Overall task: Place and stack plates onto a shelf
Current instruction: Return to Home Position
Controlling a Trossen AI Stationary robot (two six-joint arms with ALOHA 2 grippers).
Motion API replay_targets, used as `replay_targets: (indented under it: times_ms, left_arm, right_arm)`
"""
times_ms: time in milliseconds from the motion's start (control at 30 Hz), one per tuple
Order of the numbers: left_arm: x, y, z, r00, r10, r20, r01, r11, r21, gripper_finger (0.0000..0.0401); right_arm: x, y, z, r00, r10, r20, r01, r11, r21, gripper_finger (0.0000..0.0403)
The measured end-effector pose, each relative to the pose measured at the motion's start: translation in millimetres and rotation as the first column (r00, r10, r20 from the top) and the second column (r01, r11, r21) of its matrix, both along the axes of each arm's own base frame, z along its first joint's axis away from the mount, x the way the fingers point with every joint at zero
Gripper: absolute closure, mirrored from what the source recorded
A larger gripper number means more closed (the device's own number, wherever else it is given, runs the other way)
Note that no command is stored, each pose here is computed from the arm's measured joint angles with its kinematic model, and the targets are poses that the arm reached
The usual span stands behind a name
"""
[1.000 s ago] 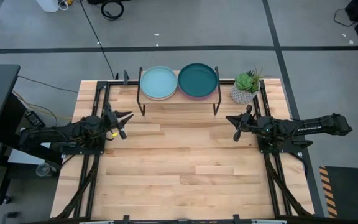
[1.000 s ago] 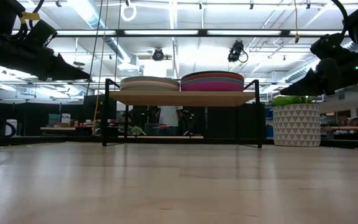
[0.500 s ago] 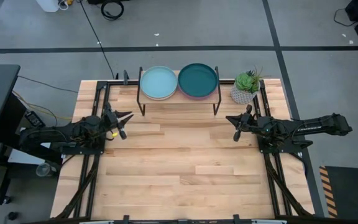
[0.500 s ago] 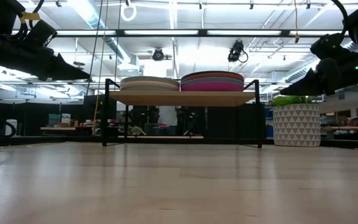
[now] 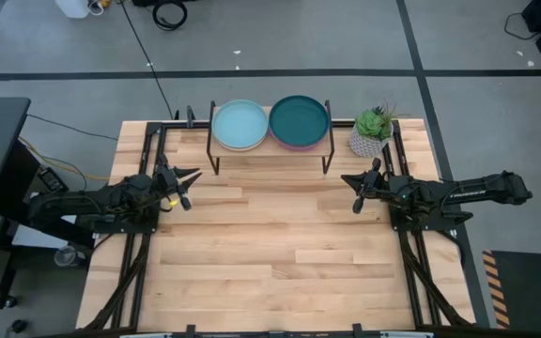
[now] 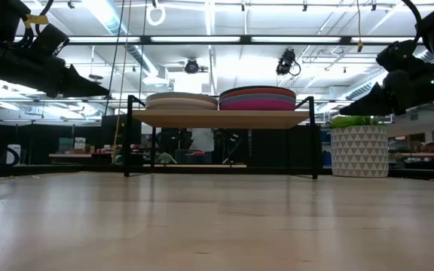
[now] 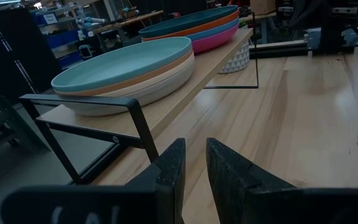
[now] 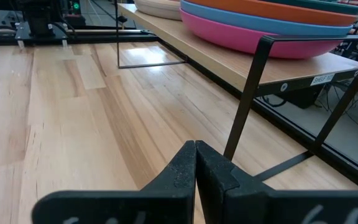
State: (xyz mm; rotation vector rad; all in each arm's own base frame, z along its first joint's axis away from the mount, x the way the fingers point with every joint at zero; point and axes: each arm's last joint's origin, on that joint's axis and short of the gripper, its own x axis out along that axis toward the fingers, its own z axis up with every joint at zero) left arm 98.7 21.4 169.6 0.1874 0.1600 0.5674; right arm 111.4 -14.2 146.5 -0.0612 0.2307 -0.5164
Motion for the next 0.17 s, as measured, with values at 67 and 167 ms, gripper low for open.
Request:
replay_targets:
  times_ms: [67, 167]
  left_arm:
    - [0.0, 0.0, 0.0, 1.000, 0.000, 0.000, 0.000, 1.000, 0.000, 0.0330]
    - [0.0, 0.0, 0.0, 1.000, 0.000, 0.000, 0.000, 1.000, 0.000, 0.0330]
  right_arm:
    - [0.0, 0.0, 0.0, 1.000, 0.000, 0.000, 0.000, 1.000, 0.000, 0.0388]
    - [0.0, 0.0, 0.0, 1.000, 0.000, 0.000, 0.000, 1.000, 0.000, 0.0388]
